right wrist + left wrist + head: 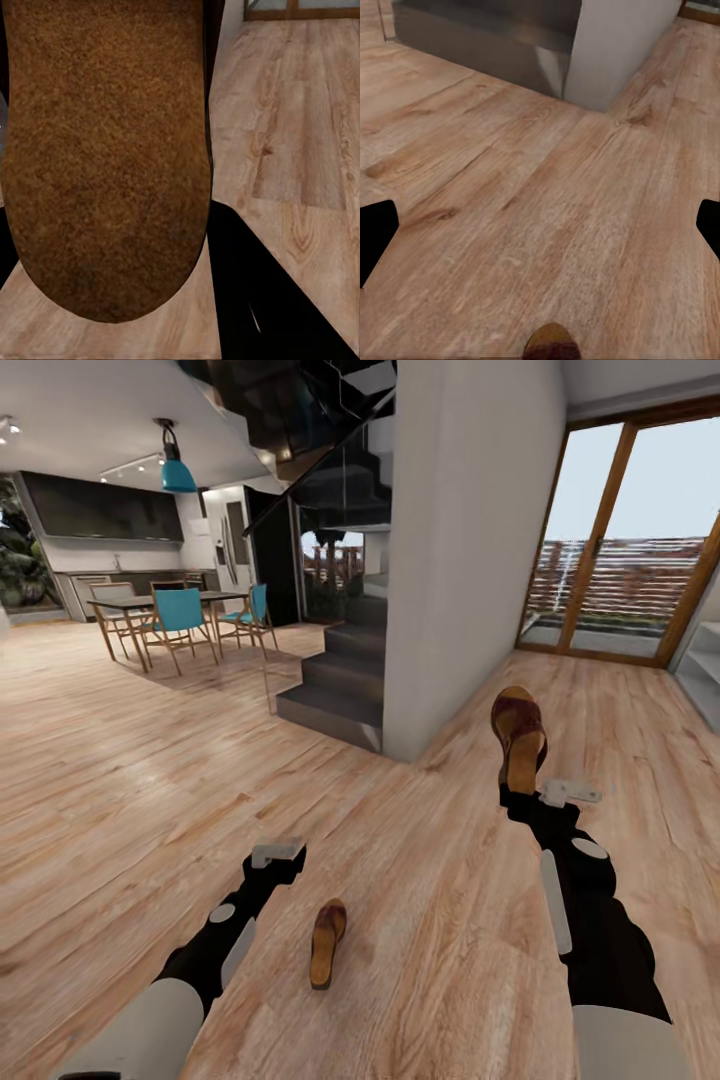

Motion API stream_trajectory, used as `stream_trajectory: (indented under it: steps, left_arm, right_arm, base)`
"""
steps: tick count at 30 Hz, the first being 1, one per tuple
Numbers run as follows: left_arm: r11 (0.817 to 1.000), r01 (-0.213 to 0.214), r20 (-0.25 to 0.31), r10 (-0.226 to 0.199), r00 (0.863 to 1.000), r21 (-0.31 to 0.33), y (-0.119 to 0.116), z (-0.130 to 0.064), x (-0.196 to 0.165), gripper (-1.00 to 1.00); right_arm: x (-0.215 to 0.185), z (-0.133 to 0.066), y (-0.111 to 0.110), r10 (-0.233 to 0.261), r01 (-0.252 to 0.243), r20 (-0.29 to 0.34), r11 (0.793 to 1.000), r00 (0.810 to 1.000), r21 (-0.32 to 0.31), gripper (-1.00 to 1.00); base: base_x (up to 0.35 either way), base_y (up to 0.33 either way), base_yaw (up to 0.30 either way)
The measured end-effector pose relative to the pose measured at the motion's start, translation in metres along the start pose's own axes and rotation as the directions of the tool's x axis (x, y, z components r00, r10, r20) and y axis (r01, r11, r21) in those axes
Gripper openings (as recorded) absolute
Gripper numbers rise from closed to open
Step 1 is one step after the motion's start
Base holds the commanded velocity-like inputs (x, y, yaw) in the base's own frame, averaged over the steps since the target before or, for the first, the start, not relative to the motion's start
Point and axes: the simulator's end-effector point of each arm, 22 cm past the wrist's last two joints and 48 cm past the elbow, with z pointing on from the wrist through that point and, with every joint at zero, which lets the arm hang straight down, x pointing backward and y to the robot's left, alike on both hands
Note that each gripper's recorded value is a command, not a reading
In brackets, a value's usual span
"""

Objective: Pick up the two gym shoes and the two sandals from the corridor floor and place them onto the hallstand (shoe rack) in the corridor, making sure they are on the rack and not on the floor. Arrange them so the two gym shoes are next to each other and the two sandals are next to each other.

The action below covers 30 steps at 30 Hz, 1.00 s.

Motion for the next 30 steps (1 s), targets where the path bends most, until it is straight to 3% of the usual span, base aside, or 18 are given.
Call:
stream_trajectory:
  steps: [9,30]
  left_arm:
    - [1.000,0.004,-0.027,-0.005,1.000,-0.006,0.004,0.003,0.035,1.00]
    - [1.000,0.021,-0.137,-0.024,0.990,-0.019,0.014,0.010,0.110,1.00]
  right_arm:
    - [0.032,0.012,-0.003,-0.013,0.013,-0.067,1.000,0.998,0.008,-1.00]
    - [0.103,0.036,-0.008,-0.036,0.040,-0.175,0.999,0.984,0.022,-1.00]
  base:
    - [0.000,0.000,0.126]
    - [0.000,0.000,0.005]
